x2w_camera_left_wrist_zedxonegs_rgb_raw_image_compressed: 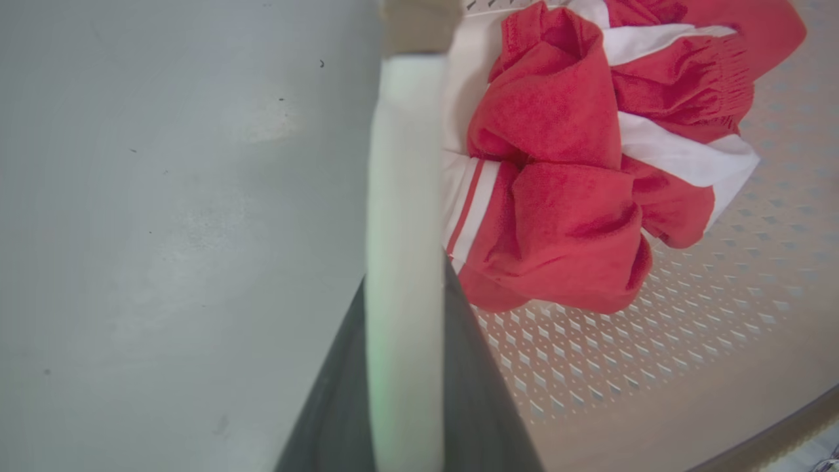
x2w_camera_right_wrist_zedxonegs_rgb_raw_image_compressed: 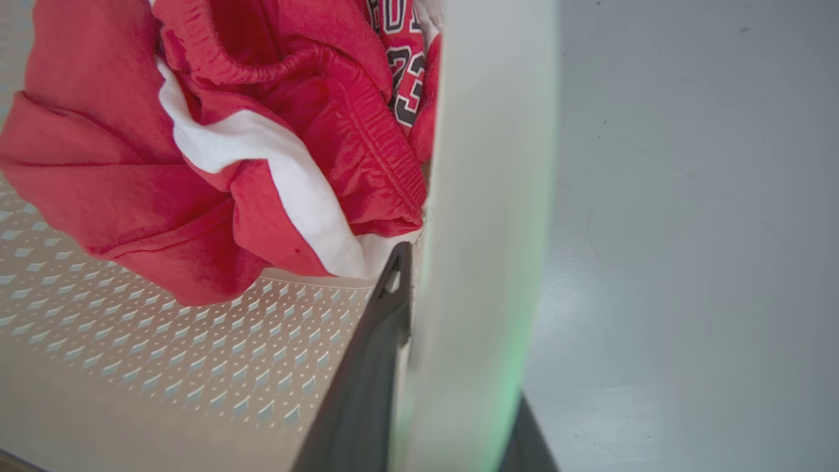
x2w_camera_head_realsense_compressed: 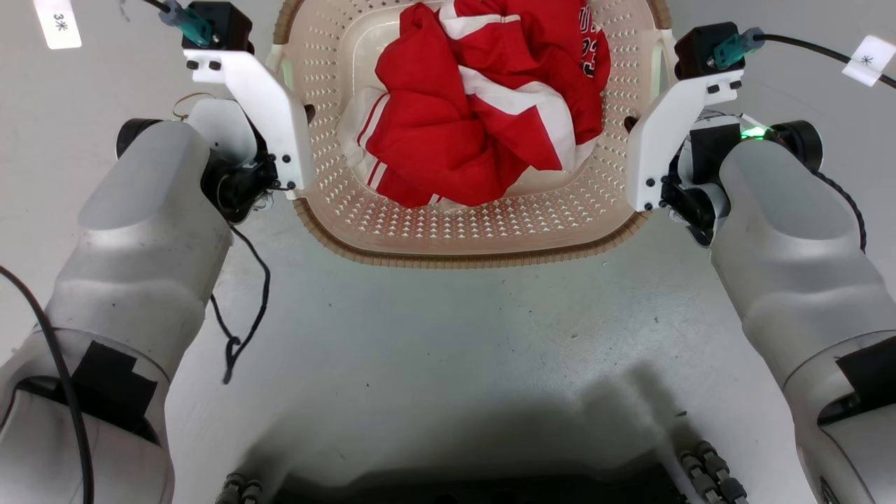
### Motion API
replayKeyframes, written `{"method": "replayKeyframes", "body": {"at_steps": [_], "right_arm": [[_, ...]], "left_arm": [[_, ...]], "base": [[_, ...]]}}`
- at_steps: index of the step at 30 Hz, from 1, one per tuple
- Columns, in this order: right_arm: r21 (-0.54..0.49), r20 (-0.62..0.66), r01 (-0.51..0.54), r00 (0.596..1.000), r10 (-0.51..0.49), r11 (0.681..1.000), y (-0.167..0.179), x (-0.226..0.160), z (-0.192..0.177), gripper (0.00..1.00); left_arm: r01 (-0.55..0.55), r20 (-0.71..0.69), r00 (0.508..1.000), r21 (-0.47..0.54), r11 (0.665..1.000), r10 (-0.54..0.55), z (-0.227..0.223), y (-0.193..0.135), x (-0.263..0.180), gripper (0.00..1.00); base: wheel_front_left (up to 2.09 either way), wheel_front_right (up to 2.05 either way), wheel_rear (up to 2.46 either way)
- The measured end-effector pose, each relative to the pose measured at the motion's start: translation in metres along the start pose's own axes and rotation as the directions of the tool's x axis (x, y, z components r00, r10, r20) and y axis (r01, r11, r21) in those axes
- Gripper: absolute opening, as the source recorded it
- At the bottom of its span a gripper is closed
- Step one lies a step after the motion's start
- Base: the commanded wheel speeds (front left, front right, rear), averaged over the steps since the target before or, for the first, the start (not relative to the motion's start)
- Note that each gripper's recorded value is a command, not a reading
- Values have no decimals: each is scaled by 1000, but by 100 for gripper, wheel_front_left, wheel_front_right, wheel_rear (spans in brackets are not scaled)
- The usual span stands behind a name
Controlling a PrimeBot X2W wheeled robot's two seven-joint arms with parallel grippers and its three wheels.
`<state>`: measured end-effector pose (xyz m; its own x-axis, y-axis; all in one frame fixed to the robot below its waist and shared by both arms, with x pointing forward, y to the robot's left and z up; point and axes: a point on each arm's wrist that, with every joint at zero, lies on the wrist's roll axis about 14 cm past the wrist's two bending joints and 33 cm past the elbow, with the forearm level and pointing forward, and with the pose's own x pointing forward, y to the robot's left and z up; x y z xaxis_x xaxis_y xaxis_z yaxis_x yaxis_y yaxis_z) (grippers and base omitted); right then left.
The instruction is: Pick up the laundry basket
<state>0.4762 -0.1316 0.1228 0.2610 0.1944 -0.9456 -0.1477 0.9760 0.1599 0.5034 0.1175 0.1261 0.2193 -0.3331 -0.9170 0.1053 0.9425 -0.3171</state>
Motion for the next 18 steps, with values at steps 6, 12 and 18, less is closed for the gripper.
{"method": "replayKeyframes", "body": {"at_steps": [6, 12, 18], "right_arm": [[9, -9, -8, 1000, 8, 1000, 3, -5, 0, 0], [41, -63, -24, 998, 27, 999, 9, -21, -5, 0], [66, -149, -41, 988, 51, 997, 18, -50, -20, 0]], "left_arm": [[1, -24, 1000, -4, 1000, -1, -3, -2, -4, 0], [-3, -55, 998, -7, 1000, 3, -3, -6, -19, 0], [4, -100, 995, -19, 1000, -6, -13, -18, -45, 0]], "base": [[0, 0, 0], [0, 0, 0], [0, 0, 0]]}}
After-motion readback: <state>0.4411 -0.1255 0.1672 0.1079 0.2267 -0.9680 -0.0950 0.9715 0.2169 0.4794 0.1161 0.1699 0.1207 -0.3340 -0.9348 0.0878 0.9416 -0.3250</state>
